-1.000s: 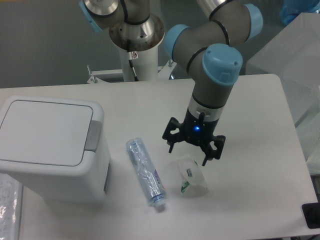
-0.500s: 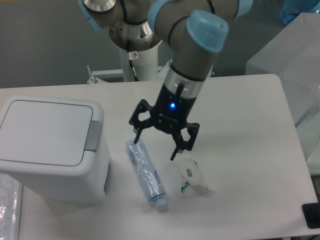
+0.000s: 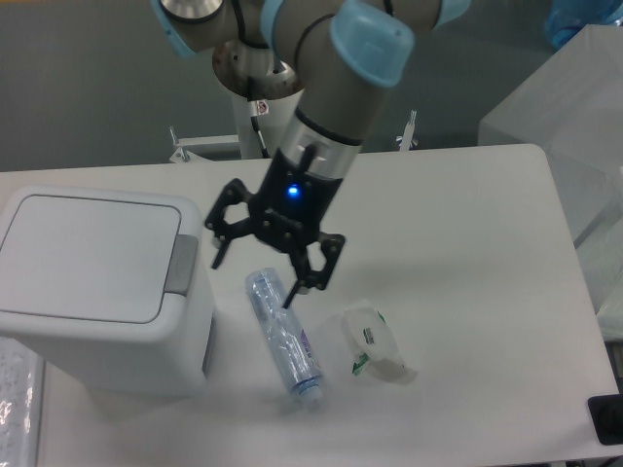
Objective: Open the trash can
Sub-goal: 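Move the open gripper toward the trash can lid's edge, then push the gripper finger against the lid edge to flip it open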
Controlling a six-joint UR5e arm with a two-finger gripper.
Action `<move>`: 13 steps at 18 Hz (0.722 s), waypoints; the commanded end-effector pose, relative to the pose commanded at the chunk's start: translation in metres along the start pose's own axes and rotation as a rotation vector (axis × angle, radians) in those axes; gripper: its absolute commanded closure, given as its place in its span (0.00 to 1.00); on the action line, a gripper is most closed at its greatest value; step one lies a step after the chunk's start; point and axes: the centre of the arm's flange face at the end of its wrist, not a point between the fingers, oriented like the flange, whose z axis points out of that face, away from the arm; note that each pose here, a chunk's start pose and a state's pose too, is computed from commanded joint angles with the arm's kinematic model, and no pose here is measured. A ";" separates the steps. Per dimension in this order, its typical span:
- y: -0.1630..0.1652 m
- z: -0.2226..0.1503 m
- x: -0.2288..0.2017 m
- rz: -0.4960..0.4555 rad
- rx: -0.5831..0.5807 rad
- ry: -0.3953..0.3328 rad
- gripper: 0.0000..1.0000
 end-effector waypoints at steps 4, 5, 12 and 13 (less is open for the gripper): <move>0.000 0.001 0.001 0.000 -0.002 -0.001 0.00; 0.001 0.002 0.001 0.001 -0.005 -0.001 0.00; 0.006 0.010 -0.002 -0.004 -0.017 0.002 0.00; 0.008 0.012 -0.002 -0.006 -0.020 0.004 0.00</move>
